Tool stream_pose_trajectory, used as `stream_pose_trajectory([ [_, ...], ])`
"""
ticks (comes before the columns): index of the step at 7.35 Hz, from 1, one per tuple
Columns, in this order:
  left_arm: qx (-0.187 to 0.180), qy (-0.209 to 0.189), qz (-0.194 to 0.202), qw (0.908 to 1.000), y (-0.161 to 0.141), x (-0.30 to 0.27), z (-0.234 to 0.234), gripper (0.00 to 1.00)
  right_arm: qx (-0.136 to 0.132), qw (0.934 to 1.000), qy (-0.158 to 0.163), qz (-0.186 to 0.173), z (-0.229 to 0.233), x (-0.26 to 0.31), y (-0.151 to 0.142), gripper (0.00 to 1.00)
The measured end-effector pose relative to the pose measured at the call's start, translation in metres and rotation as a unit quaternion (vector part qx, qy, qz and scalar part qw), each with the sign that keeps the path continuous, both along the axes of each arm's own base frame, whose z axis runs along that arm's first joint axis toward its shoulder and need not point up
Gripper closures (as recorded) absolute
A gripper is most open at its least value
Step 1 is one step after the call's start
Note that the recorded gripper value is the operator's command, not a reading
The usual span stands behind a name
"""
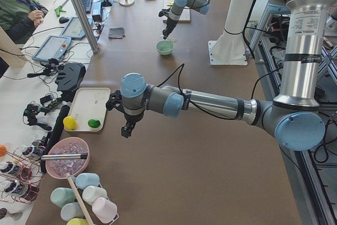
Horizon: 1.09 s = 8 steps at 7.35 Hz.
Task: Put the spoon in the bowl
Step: 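Lift the white spoon and carry it with the right gripper over the bowl, then lower the spoon into the bowl and open the right gripper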
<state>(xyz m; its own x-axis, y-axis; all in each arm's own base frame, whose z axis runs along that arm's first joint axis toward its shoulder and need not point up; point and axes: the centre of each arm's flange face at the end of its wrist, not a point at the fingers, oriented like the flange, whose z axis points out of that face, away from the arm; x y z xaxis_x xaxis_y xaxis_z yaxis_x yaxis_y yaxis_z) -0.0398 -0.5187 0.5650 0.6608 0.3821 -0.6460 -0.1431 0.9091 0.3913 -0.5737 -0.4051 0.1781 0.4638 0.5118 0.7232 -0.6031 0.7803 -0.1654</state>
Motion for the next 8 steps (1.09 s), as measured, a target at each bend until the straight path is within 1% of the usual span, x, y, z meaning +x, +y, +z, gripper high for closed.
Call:
stream_pose_trajectory([
  [1, -0.002, 0.000, 0.000, 1.0000, 0.003, 0.000, 0.002, 0.02, 0.000, 1.0000, 0.001, 0.006, -0.007, -0.007, -0.003, 0.81],
  [2, -0.003, 0.000, 0.000, 1.0000, 0.004, 0.000, 0.003, 0.02, 0.002, 1.0000, 0.002, 0.009, -0.010, -0.010, -0.004, 0.01],
  [4, -0.004, 0.000, 0.000, 1.0000, 0.005, 0.000, 0.004, 0.02, 0.016, 0.9998, 0.004, 0.007, -0.016, -0.010, -0.005, 0.00],
  [8, -0.005, 0.000, 0.000, 1.0000, 0.005, 0.000, 0.005, 0.02, 0.030, 0.9995, 0.008, -0.002, -0.021, -0.008, -0.007, 0.00],
])
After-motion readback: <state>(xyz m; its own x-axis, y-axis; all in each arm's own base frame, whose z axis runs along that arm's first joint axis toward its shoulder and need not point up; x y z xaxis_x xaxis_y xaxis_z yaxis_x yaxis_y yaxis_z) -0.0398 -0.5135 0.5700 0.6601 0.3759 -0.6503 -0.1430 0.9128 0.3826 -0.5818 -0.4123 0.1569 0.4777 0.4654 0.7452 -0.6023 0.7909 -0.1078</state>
